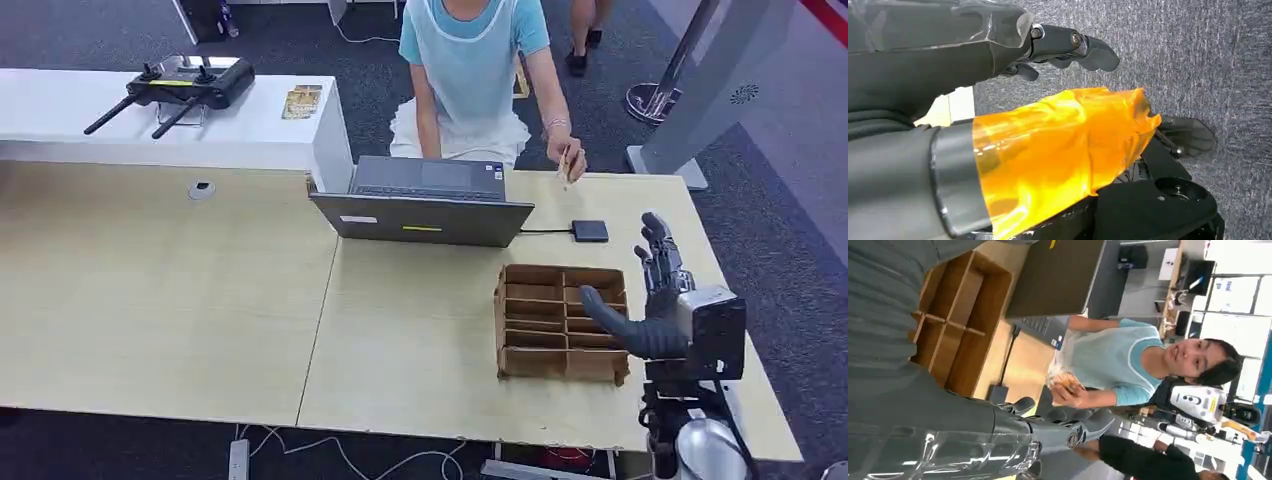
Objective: Pass the card to the sensor for recognition and then transmit it.
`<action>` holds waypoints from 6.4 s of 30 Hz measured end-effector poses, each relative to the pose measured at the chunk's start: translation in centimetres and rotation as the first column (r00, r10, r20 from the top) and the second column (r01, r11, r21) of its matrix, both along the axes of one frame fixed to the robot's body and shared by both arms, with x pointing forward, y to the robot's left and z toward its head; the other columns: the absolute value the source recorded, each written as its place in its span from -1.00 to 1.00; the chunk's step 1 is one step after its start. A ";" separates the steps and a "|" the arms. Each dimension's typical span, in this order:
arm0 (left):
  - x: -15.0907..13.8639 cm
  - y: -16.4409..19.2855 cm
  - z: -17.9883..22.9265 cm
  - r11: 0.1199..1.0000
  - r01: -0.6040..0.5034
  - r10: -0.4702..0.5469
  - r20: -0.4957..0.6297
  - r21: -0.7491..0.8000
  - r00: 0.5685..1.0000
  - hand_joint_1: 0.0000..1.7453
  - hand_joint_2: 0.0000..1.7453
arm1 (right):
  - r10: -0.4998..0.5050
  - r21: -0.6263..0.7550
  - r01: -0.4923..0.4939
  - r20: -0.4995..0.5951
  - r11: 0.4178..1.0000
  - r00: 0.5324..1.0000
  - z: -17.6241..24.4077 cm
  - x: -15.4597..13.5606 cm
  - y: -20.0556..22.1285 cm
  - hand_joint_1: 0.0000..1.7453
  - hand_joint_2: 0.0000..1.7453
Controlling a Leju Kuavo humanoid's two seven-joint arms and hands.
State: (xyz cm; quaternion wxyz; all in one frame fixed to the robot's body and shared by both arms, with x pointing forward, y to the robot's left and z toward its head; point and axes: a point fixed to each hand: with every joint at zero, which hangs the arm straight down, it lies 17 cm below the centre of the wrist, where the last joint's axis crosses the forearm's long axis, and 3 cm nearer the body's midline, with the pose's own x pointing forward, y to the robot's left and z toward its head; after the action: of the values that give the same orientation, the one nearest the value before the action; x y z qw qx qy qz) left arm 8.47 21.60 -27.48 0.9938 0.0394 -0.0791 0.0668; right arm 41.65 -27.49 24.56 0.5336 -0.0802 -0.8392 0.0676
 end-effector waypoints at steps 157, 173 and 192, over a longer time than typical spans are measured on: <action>-0.1 -0.4 0.0 0.998 0.060 -0.060 -0.005 -0.017 0.998 -1.00 -1.00 | -0.119 0.050 0.157 -0.442 0.986 0.889 -15.1 1.2 -25.2 1.00 1.00; -0.1 -0.3 0.0 0.998 0.058 -0.058 -0.005 -0.018 0.998 -1.00 -1.00 | -0.175 -0.064 0.165 -0.507 0.984 0.844 -16.4 -2.5 -28.1 1.00 1.00; 0.3 -0.5 0.1 0.998 0.060 -0.060 0.019 -0.025 0.998 -1.00 -1.00 | -0.164 -0.110 0.123 -0.552 0.986 0.817 -18.1 -3.6 -27.7 1.00 1.00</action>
State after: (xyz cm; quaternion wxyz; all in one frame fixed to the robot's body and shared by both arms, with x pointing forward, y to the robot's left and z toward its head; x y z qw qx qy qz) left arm 8.81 21.08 -27.39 0.9950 0.0237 -0.0887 0.0384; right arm 38.08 -55.16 6.47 0.7563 -0.1383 -0.6349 0.0765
